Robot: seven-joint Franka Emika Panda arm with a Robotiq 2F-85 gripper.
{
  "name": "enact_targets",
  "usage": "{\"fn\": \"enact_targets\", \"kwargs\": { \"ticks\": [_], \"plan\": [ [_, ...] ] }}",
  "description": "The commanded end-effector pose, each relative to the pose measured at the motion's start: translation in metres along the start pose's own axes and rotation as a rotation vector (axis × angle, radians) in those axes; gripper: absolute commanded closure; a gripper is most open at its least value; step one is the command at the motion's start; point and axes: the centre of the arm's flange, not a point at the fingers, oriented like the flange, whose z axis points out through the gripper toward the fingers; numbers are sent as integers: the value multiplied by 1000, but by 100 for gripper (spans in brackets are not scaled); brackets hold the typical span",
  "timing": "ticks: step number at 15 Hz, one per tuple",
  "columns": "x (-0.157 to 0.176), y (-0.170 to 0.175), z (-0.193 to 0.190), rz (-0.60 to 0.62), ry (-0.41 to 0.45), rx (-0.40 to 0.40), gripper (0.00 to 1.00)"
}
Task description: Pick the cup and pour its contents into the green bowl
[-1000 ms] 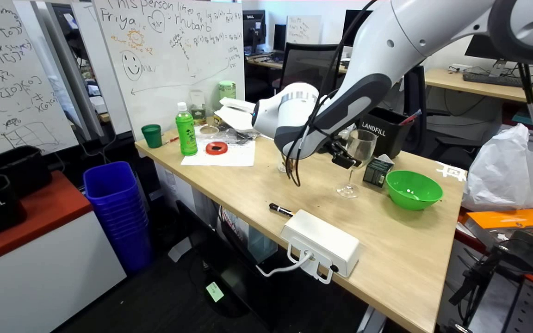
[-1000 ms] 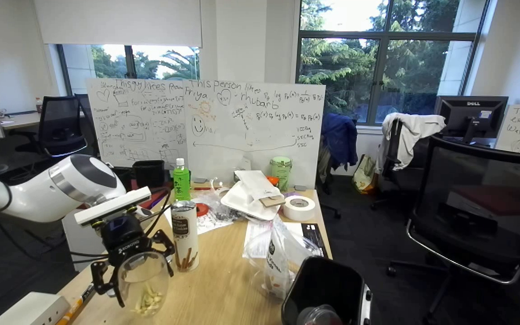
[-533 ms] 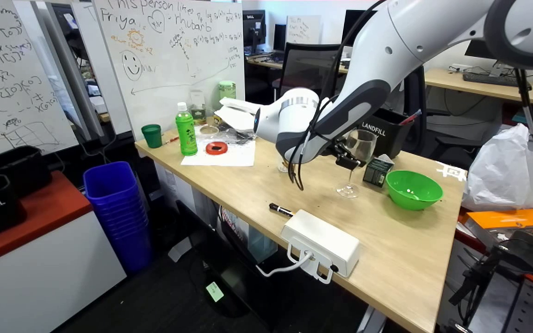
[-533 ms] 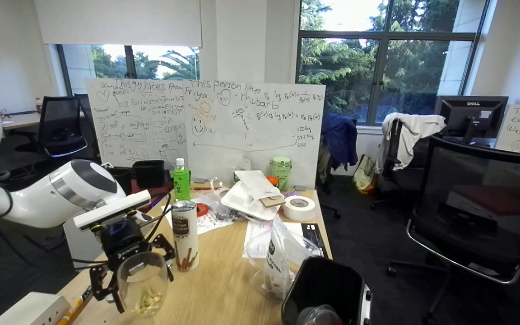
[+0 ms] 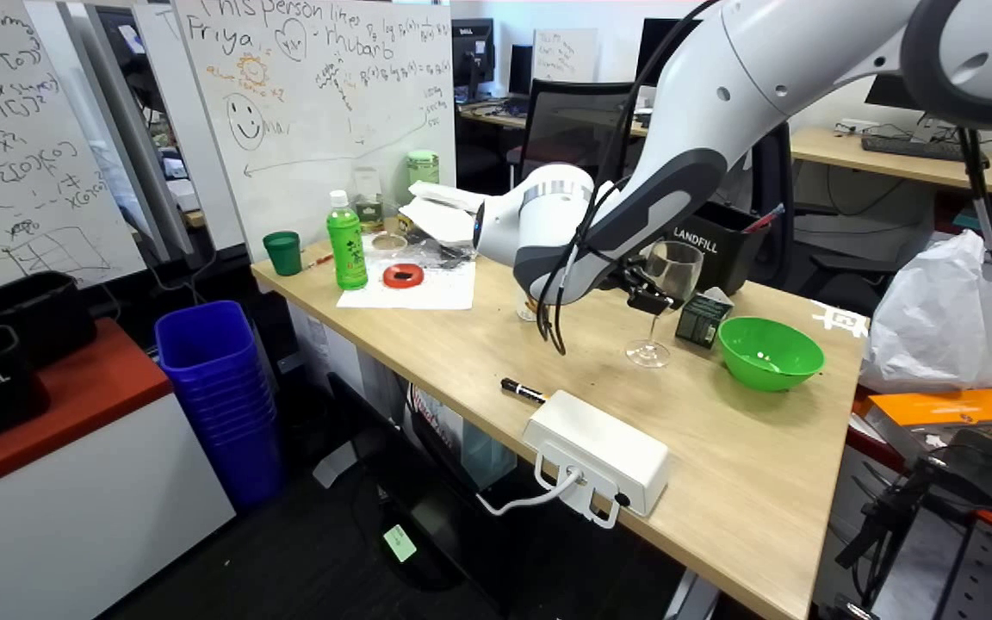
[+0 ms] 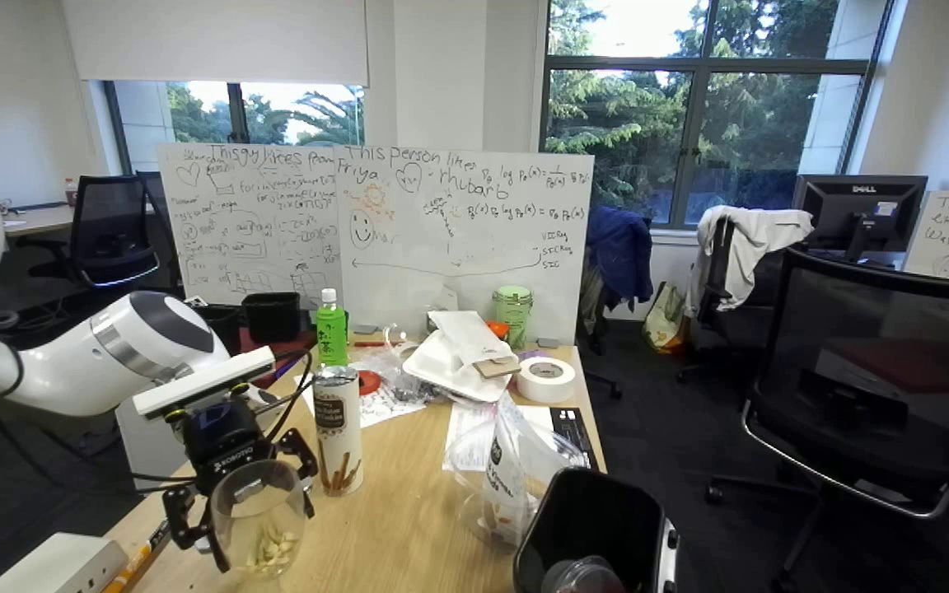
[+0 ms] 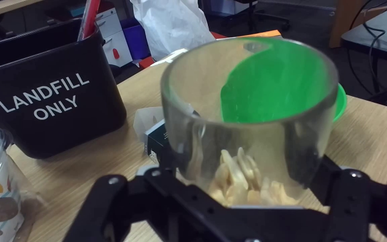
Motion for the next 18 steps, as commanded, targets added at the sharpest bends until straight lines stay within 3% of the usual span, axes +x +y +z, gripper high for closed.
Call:
{"fn": "enact_targets", "kwargs": {
  "ticks": [1,10,18],
  "plan": [
    [-5,0,-1,-4,-11,-7,36],
    [-44,6,-16,19,160,52,36],
    [-83,0,17,39,433,342,36]
  ]
}}
